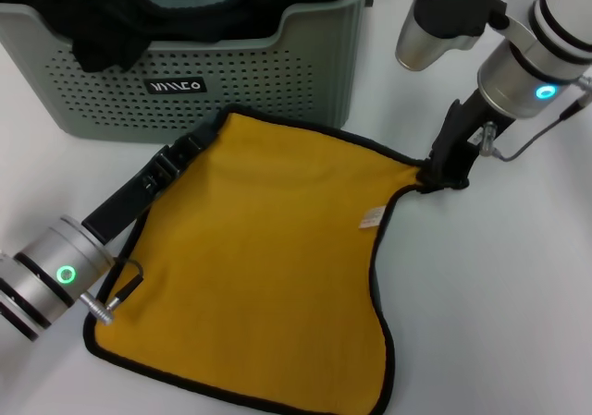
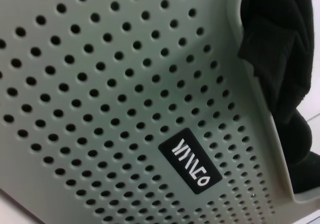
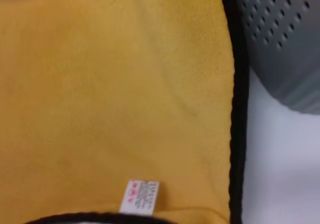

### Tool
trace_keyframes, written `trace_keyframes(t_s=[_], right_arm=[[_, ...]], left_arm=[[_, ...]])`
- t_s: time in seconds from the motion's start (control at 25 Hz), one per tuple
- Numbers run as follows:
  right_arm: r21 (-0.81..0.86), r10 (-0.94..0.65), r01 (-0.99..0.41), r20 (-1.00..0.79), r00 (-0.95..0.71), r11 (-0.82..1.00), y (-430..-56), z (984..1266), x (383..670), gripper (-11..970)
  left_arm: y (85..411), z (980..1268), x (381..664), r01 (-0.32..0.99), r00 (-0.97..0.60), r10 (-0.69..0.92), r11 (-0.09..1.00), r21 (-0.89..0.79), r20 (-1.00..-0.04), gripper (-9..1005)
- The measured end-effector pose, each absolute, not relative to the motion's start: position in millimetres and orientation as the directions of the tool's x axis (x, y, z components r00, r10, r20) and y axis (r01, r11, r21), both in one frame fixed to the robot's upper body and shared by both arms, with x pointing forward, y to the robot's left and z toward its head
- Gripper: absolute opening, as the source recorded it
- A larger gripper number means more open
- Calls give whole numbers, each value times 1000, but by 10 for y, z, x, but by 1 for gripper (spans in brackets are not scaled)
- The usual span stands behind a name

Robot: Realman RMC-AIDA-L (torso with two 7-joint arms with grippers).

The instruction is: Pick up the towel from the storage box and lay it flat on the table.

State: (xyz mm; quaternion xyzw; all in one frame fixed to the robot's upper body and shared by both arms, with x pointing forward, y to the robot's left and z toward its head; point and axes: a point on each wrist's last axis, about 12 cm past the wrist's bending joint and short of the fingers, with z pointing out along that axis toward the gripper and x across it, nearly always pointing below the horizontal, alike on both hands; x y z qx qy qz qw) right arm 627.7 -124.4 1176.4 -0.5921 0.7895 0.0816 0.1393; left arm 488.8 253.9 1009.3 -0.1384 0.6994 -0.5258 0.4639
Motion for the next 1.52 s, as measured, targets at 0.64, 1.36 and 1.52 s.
trace_keyframes(t_s=[0.64, 1.36, 1.52], right_arm=[[-208, -976, -961, -157, -151, 182, -1118, 11694, 6266, 143], [-335, -948, -911, -281, -148, 241, -1311, 11967, 6213, 869], [-338, -943, -907, -296, -150, 250, -1341, 11966, 6182, 876]], left_arm=[[2547, 10080, 4888, 207, -593, -712, 316, -926, -376, 64], [2835, 10165, 4749, 296, -533, -701, 371, -880, -474, 599], [2837, 10225, 4766, 320, -565, -686, 330, -888, -459, 731]])
